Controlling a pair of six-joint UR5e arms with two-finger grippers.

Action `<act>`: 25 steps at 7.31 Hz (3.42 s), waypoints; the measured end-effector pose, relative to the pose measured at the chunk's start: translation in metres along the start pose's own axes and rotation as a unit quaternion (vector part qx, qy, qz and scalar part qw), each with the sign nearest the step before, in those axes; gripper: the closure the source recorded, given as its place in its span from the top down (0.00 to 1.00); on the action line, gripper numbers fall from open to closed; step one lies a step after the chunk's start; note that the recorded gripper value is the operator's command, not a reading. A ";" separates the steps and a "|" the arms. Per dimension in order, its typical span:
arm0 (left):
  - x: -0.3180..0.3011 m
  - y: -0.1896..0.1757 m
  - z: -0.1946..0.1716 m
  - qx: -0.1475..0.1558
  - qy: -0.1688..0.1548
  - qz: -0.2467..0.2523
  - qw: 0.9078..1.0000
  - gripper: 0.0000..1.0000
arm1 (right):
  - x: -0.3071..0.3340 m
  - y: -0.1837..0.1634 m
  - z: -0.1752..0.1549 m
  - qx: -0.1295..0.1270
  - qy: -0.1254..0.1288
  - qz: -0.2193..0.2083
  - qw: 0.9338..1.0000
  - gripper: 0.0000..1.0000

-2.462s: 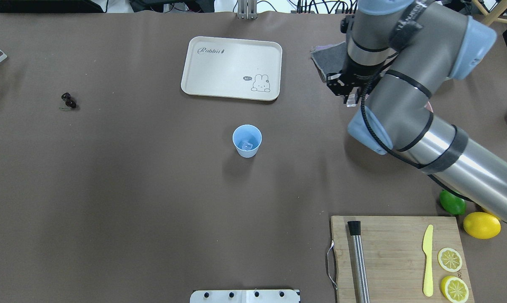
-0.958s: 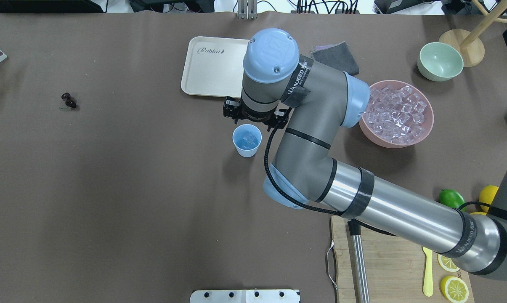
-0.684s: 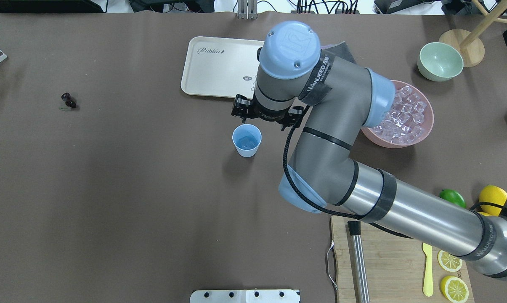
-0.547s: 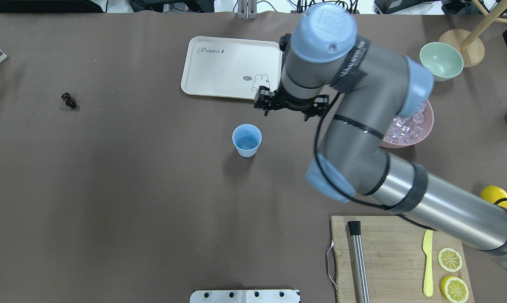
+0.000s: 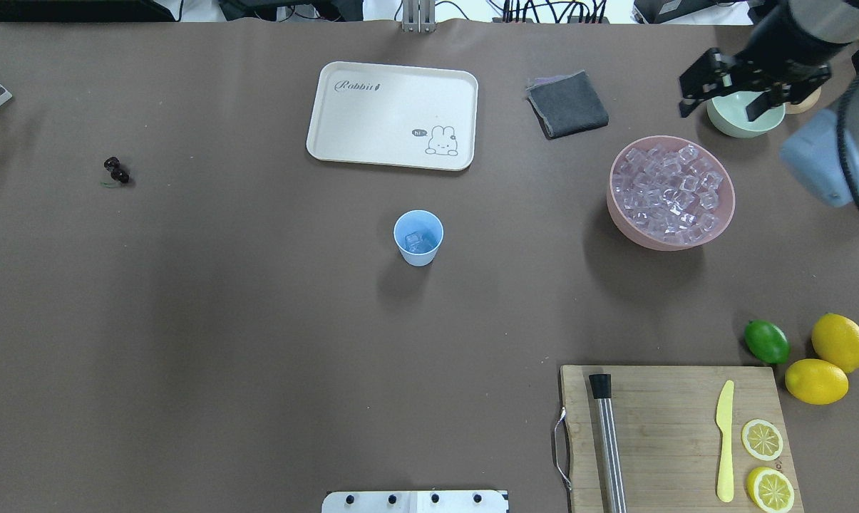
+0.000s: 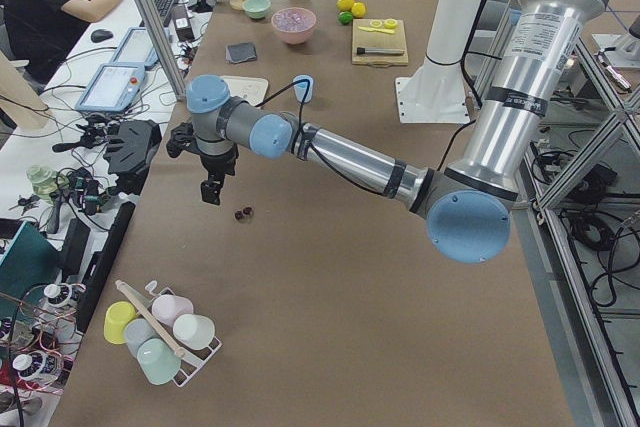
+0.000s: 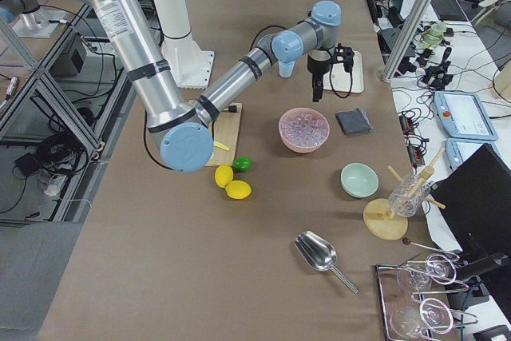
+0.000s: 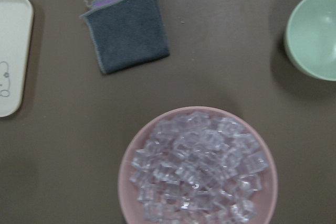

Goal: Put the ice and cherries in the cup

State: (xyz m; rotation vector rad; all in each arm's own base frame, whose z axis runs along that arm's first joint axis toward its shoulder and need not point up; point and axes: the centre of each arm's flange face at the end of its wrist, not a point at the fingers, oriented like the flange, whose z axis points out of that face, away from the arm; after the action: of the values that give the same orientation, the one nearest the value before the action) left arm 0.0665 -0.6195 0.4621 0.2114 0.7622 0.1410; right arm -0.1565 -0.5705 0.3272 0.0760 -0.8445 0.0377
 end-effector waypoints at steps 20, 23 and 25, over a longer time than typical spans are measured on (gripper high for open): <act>0.089 -0.018 0.222 -0.006 -0.046 -0.093 0.995 0.38 | 0.411 0.142 -0.014 0.019 0.000 -0.066 0.998 1.00; 0.088 -0.017 0.223 -0.007 -0.047 -0.093 0.995 0.34 | 0.414 0.142 -0.019 0.024 0.005 -0.066 0.998 1.00; 0.088 -0.038 0.197 0.002 -0.036 -0.104 0.994 0.34 | 0.416 0.143 -0.024 0.029 0.006 -0.062 0.998 1.00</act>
State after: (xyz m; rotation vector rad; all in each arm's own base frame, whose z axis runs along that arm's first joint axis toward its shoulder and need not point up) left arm 0.2686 -0.6663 0.5329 0.1387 0.7075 -0.0663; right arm 0.1283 -0.4244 0.6306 0.1826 -0.8252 -0.0544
